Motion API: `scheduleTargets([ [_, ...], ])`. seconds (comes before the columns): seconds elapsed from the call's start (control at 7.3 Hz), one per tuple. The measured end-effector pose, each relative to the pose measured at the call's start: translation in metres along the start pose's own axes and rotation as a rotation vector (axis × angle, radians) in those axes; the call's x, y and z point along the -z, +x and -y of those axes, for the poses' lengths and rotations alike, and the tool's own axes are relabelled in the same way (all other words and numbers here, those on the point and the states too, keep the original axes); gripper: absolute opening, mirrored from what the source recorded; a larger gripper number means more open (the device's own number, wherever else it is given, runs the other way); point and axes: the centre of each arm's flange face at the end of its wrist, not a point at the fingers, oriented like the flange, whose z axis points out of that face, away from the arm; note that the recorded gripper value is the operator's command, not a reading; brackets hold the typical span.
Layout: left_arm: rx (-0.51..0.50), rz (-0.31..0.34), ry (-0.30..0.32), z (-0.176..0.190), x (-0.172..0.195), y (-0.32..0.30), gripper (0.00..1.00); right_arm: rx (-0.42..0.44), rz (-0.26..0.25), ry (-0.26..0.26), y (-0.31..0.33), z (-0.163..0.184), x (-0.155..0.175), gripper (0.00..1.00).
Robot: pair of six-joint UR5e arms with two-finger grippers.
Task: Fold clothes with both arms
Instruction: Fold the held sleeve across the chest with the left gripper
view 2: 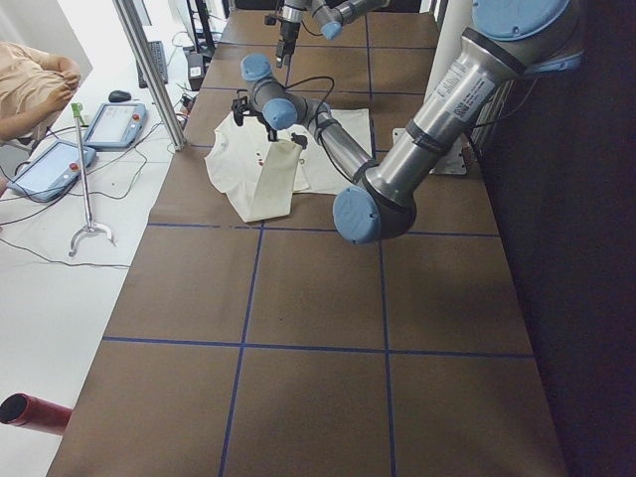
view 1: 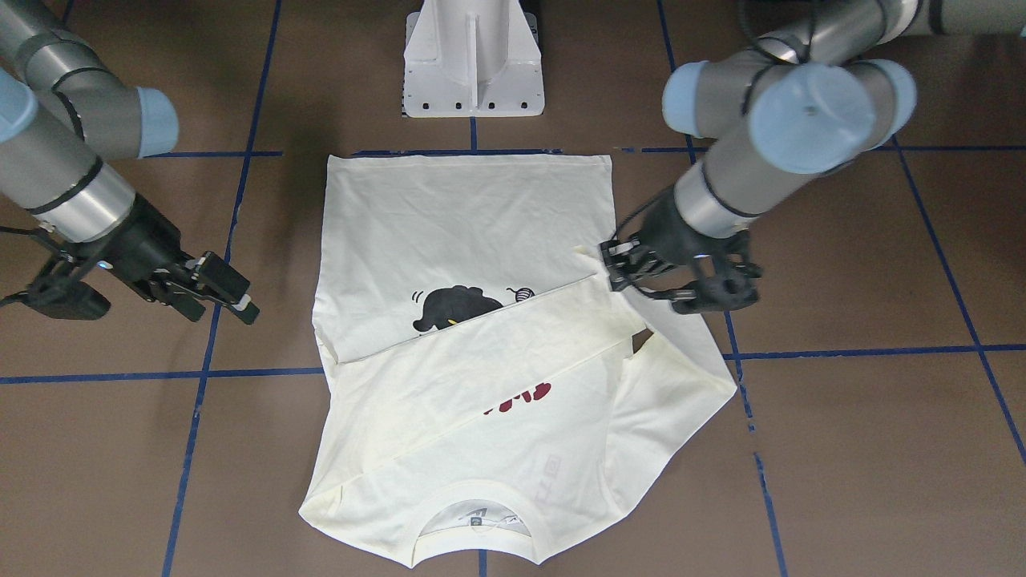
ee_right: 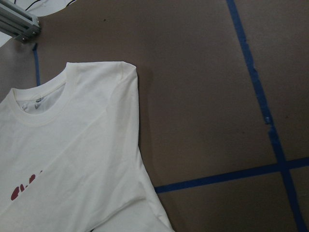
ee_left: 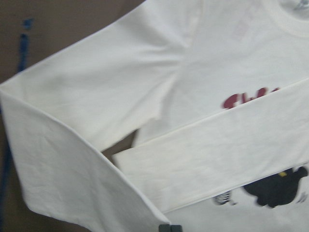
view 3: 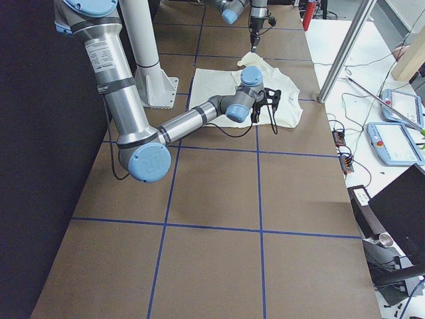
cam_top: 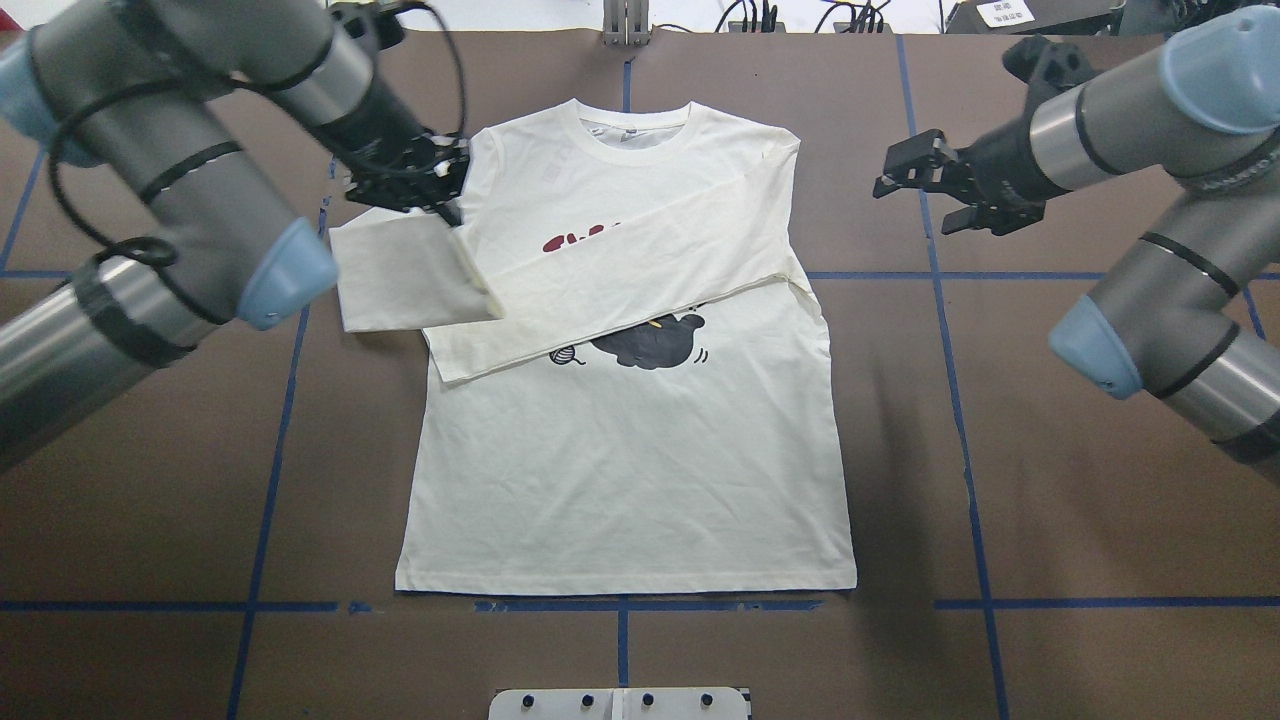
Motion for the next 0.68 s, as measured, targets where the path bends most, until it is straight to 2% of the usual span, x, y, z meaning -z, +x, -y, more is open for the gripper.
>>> scheduleTargets([
  [0.14,0.037,-0.035,0.042,-0.014,-0.043,0.084,0.0,0.012,-0.006,-0.005,0.029,-0.003,0.023,1.0],
  [0.27,0.032,-0.069,0.082,-0.038,-0.088,0.138,0.0,0.012,-0.01,-0.005,0.047,-0.006,0.037,1.0],
  [0.41,0.016,-0.107,0.144,-0.066,-0.13,0.164,0.0,0.009,-0.013,-0.004,0.055,-0.008,0.044,1.0],
  [0.68,0.018,-0.169,0.215,-0.09,-0.177,0.185,0.0,0.004,-0.017,0.001,0.061,-0.008,0.049,1.0],
])
